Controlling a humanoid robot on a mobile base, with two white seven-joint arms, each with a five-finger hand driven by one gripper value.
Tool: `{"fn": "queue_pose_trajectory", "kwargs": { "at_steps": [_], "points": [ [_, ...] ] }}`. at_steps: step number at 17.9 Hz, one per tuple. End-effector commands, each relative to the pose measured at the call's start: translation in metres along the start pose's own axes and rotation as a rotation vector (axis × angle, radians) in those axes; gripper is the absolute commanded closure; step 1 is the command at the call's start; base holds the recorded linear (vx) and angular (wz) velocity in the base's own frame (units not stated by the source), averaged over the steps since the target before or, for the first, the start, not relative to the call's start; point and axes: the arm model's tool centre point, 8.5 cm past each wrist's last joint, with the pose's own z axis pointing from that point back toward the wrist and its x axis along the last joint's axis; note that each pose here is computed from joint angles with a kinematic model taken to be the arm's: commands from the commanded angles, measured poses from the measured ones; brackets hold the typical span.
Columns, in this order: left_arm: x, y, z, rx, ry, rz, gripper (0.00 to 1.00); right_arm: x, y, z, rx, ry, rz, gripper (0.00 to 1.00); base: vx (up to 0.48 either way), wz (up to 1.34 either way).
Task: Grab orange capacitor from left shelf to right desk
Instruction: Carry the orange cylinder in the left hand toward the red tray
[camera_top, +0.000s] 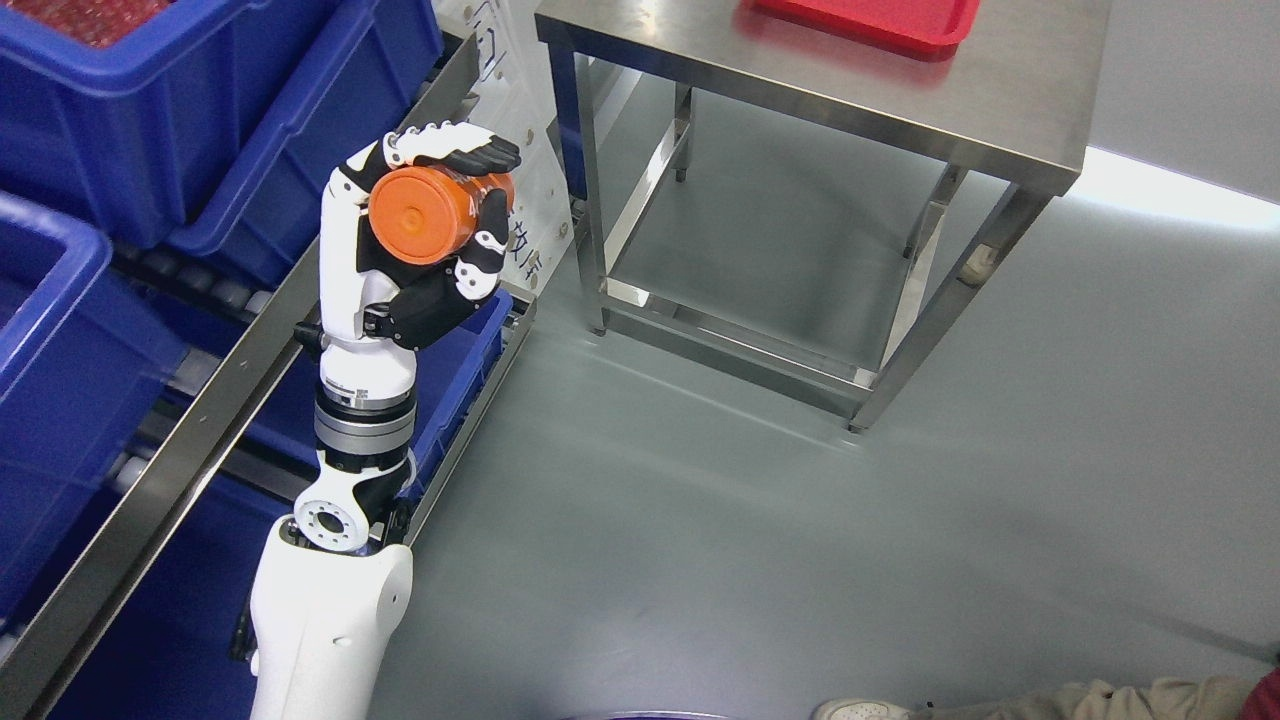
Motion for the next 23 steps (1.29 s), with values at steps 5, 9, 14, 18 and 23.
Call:
{"fn": "queue_pose_trajectory", "kwargs": {
  "at_steps": [5,9,14,18,23],
  "points": [
    [-0.003,-0.022,0.004,-0.055,0.017,0.054,0.98,-0.007,-0.011,0.0,-0.018,0.007,-0.008,0.0,0.199,-0.3],
    [-0.004,-0.038,0.004,-0.083,0.018,0.094,0.98,-0.007,-0.011,0.0,-0.018,0.007,-0.008,0.0,0.195,-0.23],
    [-0.004,-0.044,0.005,-0.093,0.021,0.11,0.98,-0.007,-0.011,0.0,-0.018,0.007,-0.008,0.0,0.187,-0.11],
    [-0.013,-0.056,0.013,-0.112,0.061,0.141,0.98,-0.007,-0.011,0.0,-0.018,0.006,-0.008,0.0,0.198,-0.08],
    [-0.015,-0.062,0.008,-0.131,0.052,0.153,0.97,-0.007,-0.011,0.0,-0.018,0.007,-0.008,0.0,0.198,-0.1]
  ]
}}
